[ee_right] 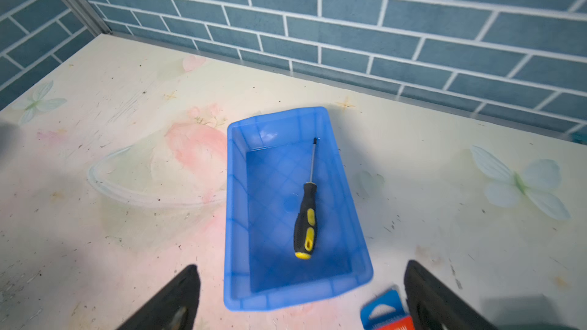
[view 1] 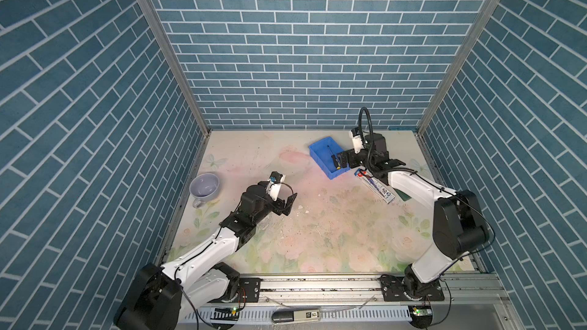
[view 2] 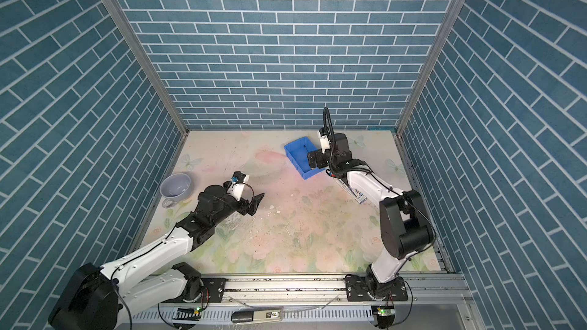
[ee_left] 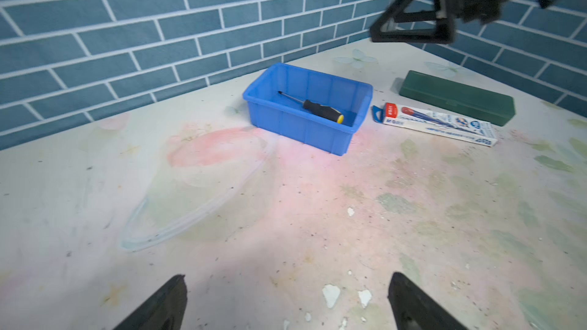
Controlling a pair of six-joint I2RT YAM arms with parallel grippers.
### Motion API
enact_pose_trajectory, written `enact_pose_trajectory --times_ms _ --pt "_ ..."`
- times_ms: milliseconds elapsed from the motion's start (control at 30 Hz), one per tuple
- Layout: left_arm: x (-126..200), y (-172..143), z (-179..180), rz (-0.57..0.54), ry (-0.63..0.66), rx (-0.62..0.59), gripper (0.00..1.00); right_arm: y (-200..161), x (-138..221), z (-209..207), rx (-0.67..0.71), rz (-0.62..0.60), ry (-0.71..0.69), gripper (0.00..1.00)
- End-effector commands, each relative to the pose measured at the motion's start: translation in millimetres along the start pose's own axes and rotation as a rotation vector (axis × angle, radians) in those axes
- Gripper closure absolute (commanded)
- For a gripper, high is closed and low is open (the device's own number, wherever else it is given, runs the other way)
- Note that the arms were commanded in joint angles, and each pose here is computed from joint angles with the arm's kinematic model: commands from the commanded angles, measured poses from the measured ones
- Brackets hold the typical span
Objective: Put the screwdriver in the bin
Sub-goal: Place the screwdriver into the bin, then reset both arms
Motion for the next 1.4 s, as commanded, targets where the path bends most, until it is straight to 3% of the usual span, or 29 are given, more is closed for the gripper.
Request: enact_pose_trajectory --times_ms 0,200,400,700,800,1367 --pt "13 12 14 -0.037 0.115 -0.035 0.0 -11 28 -8 0.009 -0.074 -0.088 0.01" --pt "21 10 41 -0.059 0.374 -0.119 0.0 -48 75 -10 0.05 -0.134 -0.181 0.01" --pt "24 0 70 -0.167 0.513 -0.069 0.0 -81 104 -18 0.069 -0.171 -0.335 0.01" --pt "15 -16 103 -0.22 0.592 0.027 0.0 -129 107 -36 0.119 -0.088 -0.55 0.02" --pt "10 -25 114 -0.238 0.605 0.07 0.0 -146 99 -44 0.071 -0.086 -0.607 0.02" --pt "-12 -25 144 -0.221 0.585 0.043 0.0 -187 76 -93 -0.156 -0.126 -0.54 0.02"
Point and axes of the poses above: each gripper's point midway between its finger pads, its own x axis back along the fingers, its own z axis along the line the jaws close on, y = z × x, the point moved 9 cm from there along x, back along the fingers, and after that the axes turned 14 degrees about x, right-handed, at the moved point
